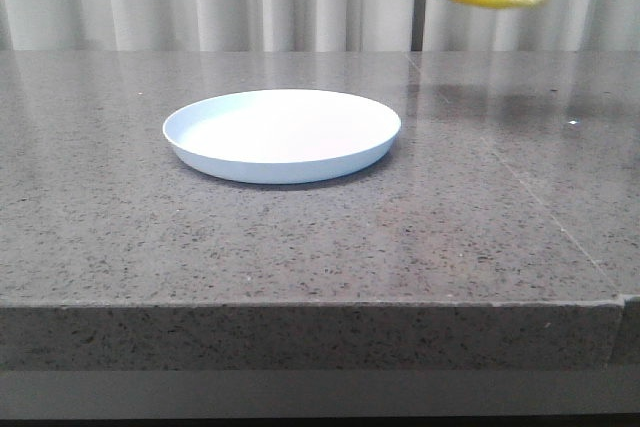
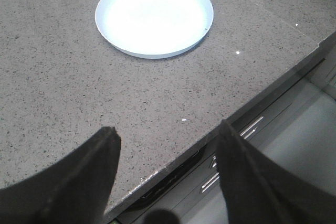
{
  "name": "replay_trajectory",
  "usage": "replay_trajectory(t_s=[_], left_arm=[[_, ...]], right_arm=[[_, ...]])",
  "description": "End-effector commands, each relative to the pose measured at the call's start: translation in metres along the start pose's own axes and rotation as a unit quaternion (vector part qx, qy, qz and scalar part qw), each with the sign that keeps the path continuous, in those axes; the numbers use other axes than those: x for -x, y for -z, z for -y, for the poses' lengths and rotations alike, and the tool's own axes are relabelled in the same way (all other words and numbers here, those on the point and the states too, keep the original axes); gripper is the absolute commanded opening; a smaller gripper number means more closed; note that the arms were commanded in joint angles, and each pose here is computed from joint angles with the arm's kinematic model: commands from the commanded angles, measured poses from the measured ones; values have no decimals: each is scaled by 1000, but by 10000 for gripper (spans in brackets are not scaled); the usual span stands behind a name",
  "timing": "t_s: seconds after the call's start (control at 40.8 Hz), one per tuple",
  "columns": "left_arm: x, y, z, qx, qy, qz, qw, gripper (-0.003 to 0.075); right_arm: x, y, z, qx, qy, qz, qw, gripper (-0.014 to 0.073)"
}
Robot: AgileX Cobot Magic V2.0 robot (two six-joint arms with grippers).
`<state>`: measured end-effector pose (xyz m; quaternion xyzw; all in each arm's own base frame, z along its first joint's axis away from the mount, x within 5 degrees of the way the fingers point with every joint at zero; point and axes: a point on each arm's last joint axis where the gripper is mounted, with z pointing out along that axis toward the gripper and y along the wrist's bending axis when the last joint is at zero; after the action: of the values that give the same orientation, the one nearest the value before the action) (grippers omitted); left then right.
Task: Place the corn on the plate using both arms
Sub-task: 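Carry the corn cob with the right gripper over the plate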
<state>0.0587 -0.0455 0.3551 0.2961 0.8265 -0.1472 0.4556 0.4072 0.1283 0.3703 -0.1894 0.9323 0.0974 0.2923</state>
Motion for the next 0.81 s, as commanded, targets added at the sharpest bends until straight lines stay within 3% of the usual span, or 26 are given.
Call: replay_trajectory(t_s=[0.0, 0.123, 0.343, 0.638, 0.785], left_arm=[[13, 5, 0, 0, 5, 47, 999, 409], [13, 5, 0, 0, 5, 47, 999, 409], [13, 5, 0, 0, 5, 47, 999, 409], [13, 5, 0, 0, 5, 47, 999, 409], [13, 5, 0, 0, 5, 47, 999, 409]], right_arm=[[10, 55, -33, 20, 39, 73, 996, 273], [7, 56, -67, 49, 63, 67, 995, 273], [1, 35, -101, 77, 2, 69, 995, 273], [-15, -15, -108, 85, -106, 94, 986, 273], [-20, -30, -107, 84, -120, 104, 984, 273]])
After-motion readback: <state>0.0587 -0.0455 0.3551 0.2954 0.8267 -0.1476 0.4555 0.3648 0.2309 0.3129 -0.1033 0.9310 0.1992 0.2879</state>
